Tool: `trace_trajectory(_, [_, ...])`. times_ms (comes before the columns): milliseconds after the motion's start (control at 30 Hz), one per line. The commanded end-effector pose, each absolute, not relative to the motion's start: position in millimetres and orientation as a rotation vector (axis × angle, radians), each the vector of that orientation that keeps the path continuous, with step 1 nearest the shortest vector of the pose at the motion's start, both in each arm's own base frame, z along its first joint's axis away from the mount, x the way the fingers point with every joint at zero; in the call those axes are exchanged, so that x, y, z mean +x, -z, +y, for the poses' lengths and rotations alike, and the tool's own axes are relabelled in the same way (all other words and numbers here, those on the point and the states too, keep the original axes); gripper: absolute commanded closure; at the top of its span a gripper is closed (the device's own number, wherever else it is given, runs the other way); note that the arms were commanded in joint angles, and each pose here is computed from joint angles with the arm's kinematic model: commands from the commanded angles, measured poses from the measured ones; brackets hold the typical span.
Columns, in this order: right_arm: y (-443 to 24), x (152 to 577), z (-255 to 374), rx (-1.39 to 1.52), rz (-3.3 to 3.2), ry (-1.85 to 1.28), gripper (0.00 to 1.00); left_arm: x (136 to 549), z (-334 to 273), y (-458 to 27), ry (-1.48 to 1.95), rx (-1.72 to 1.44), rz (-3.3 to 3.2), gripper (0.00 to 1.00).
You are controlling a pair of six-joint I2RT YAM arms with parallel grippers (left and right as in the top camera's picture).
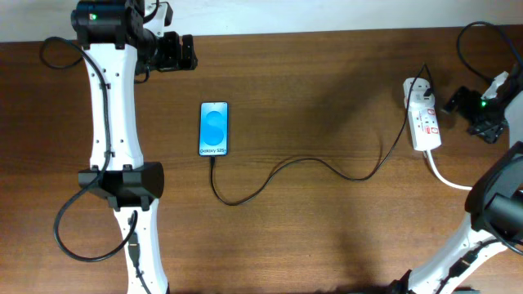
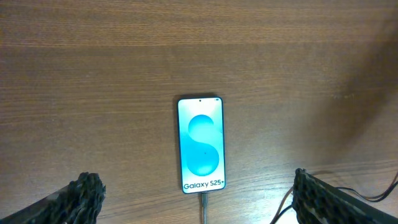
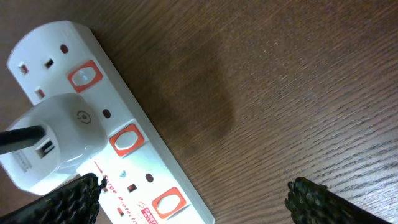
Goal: Plug charger to phone and switch on socket
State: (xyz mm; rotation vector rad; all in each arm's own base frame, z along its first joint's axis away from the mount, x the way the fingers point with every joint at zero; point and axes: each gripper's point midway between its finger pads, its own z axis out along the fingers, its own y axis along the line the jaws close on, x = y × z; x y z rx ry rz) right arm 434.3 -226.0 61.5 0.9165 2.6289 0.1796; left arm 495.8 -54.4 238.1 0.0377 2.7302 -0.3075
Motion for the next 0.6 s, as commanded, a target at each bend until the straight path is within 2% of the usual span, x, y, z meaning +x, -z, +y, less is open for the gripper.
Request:
trace_trajectory(0, [-51, 439, -221, 0.920, 2.655, -0.120, 0.02, 491, -55, -258, 0.320, 0.040, 2.683, 0.01])
trace_trajectory(300, [-23, 437, -222, 1.030, 2.673, -0.083, 0.02, 491, -55, -258, 0.320, 0.041, 2.683, 0.01])
trace_trajectory(567, [-22, 442, -224, 1.056, 2.642, -0.090, 0.02, 491, -55, -258, 0.320, 0.040, 2.683, 0.01])
